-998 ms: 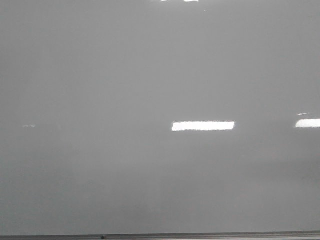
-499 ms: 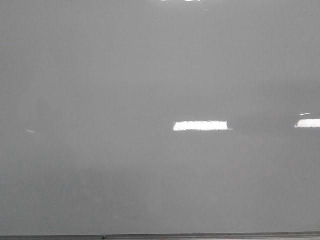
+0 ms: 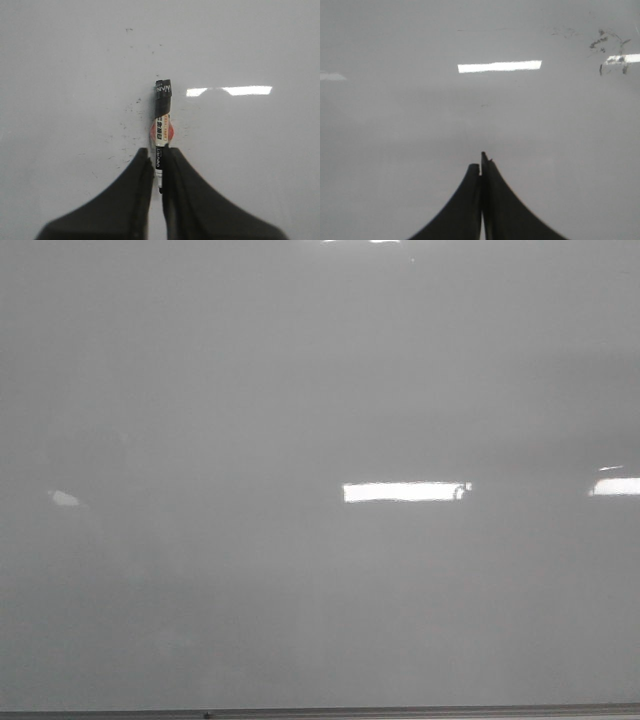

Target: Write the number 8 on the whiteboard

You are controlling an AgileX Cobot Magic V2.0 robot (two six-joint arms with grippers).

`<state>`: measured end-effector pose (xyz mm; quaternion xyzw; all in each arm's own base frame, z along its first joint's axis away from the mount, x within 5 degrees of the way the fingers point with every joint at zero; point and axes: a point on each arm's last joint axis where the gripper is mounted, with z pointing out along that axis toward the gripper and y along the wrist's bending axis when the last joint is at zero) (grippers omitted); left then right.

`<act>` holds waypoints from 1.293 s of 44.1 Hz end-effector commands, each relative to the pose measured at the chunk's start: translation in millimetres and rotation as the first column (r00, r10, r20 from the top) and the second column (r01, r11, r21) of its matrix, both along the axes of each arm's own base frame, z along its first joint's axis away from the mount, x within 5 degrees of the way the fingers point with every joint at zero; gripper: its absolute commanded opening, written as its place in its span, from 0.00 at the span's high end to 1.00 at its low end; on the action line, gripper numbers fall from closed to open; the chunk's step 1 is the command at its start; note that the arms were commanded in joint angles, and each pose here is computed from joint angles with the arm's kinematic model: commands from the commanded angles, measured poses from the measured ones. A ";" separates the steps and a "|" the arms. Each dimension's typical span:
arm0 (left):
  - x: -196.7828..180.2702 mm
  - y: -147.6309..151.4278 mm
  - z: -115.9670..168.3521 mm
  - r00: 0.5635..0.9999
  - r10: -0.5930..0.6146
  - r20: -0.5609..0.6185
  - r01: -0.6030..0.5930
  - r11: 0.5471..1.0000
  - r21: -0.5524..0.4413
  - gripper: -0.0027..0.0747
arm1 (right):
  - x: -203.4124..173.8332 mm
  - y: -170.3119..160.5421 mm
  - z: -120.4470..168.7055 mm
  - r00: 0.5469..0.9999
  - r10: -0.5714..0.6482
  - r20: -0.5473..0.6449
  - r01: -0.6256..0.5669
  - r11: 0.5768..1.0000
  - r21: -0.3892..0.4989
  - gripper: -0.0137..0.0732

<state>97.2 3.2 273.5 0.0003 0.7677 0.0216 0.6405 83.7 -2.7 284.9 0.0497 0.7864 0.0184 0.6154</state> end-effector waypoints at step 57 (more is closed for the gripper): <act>186.0 1.4 -39.6 0.923 -0.024 -0.384 0.029 1.000 0.006 0.17 | 2.6 -0.2 18.2 0.994 -0.002 0.105 0.002 1.000 -0.001 0.18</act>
